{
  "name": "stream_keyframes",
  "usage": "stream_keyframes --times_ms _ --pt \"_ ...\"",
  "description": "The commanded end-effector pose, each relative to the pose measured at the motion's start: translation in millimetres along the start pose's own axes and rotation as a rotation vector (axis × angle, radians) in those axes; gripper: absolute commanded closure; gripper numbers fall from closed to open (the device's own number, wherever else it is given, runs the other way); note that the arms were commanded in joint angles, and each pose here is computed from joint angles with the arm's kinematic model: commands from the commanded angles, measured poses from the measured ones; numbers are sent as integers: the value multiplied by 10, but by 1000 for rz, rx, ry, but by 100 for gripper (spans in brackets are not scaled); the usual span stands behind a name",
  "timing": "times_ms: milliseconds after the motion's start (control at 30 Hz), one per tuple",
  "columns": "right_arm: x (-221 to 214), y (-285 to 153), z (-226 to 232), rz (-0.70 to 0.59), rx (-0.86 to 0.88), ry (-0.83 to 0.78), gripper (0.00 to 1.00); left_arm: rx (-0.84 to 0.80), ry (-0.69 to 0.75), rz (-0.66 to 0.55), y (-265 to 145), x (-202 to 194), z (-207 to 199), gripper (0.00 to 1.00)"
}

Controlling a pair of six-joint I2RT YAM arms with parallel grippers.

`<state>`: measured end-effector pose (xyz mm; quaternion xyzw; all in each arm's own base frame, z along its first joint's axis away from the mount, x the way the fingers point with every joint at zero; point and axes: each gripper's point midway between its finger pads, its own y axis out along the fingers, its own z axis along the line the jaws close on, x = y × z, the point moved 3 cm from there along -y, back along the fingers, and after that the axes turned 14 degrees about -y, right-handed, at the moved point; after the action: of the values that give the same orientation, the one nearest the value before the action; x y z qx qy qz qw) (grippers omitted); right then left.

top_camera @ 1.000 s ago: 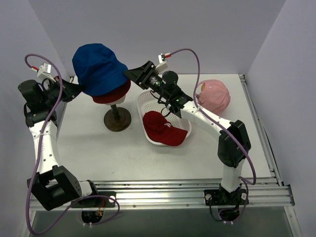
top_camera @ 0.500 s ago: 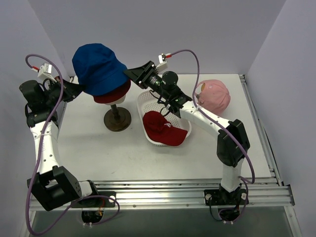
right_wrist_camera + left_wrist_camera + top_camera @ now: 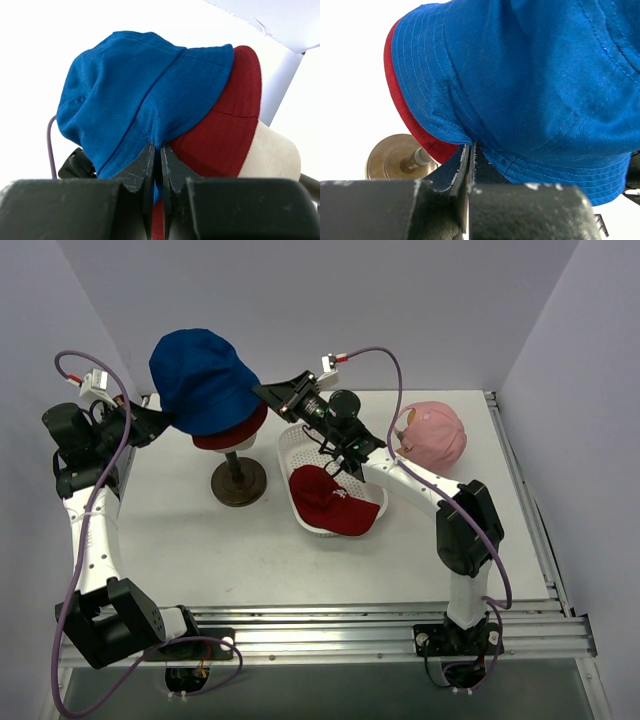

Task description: Stack the hats

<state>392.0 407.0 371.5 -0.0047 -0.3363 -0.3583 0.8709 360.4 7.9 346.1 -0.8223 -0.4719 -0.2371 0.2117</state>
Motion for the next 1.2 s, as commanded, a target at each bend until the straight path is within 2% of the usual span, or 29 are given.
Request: stream_keyframes --times_ms 0,200,700,833,933,967,1033,1167 --pt "73 -60 -171 -23 -31 -33 100 52 -85 71 -3 -219 151 98" --pt "-87 -130 -511 32 -84 -51 100 90 -103 69 -14 -228 250 98" --pt "-256 -196 -791 84 -153 -81 100 269 -172 39 -50 -221 598 98" --pt "-270 -198 -843 89 -175 -90 100 262 -200 27 -22 -190 635 97" --pt "-239 -188 -782 84 -152 -103 100 199 -201 12 26 -113 532 91" --pt "-213 -189 -758 77 -146 -107 100 183 -194 3 34 -66 482 87" --pt "-144 -197 -638 61 -119 -124 100 168 -194 -10 53 7 429 73" --pt "-35 -206 -462 38 -87 -143 100 188 -198 -56 91 193 387 62"
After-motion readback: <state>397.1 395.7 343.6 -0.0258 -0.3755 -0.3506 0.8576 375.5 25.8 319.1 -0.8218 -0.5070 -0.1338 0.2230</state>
